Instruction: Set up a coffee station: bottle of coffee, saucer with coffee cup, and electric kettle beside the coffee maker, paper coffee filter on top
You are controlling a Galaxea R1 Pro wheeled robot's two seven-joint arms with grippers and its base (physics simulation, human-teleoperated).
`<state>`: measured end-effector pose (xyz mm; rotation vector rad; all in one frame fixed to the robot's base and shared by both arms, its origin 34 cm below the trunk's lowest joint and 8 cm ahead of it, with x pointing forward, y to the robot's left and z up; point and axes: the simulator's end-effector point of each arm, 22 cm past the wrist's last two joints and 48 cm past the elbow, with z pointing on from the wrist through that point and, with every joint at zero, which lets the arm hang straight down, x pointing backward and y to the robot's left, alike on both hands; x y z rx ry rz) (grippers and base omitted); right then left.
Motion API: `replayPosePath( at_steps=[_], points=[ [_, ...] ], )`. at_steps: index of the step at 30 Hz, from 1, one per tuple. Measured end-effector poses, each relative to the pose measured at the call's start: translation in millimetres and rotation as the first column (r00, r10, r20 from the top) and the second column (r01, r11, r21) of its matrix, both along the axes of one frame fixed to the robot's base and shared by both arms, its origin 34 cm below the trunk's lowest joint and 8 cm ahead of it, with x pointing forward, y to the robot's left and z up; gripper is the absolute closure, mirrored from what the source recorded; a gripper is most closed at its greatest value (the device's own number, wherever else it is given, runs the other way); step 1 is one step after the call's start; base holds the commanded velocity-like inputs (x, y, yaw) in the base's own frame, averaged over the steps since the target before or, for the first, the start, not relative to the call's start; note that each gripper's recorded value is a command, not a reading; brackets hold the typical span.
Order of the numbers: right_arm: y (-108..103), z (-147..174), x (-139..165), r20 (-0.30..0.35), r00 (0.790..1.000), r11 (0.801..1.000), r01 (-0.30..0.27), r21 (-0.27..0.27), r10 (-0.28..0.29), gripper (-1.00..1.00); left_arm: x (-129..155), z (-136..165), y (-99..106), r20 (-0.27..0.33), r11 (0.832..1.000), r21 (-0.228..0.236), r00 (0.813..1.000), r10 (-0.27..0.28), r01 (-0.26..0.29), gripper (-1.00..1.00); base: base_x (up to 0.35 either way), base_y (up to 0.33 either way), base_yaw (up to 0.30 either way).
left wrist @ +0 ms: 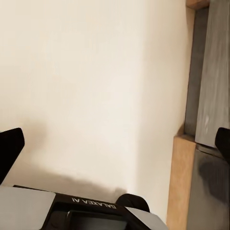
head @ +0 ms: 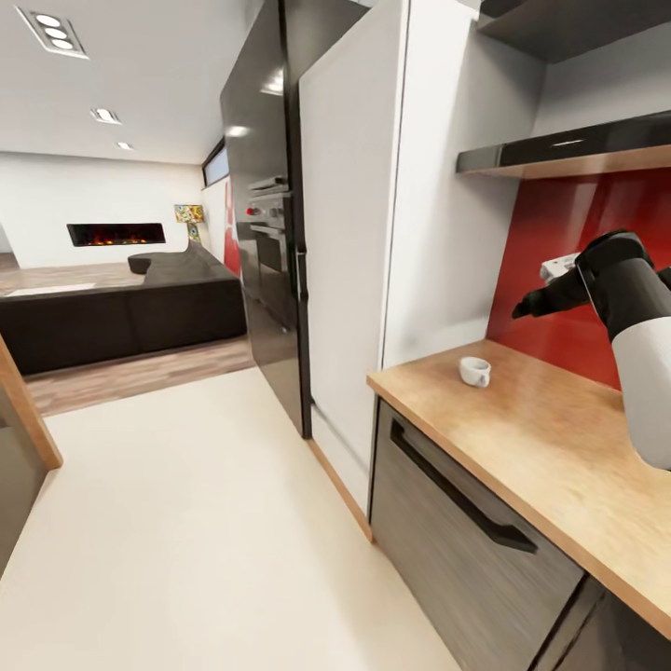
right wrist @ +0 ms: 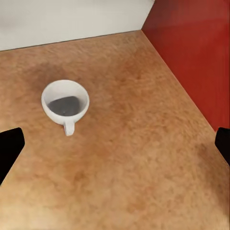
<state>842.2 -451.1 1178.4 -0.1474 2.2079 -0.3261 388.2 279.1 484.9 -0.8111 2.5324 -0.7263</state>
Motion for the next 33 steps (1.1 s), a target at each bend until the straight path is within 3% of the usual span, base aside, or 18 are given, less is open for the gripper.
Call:
replayPosePath(
  at_steps=[7, 13, 33],
  points=[
    [-2, -1, 2, 0.006, 1.000, 1.000, -0.012, -0.013, 0.012, -1.00, 0, 0, 0, 0.000, 1.000, 0.000, 1.000, 0.000, 0.000, -1.00, 0.328, 0.000, 0.000],
    [-1, -28, 6, -0.039, 0.998, 0.999, -0.044, -0.017, 0.043, -1.00, 0, 0, 0, 0.000, 1.000, -0.001, 1.000, 0.000, 0.000, -1.00, 0.226, 0.000, 0.000],
    [-2, -29, 6, -0.042, 0.998, 0.999, -0.043, -0.018, 0.042, -1.00, 0, 0, 0, 0.001, 1.000, -0.001, 1.000, 0.000, 0.000, -1.00, 0.271, 0.036, 0.000]
  ],
)
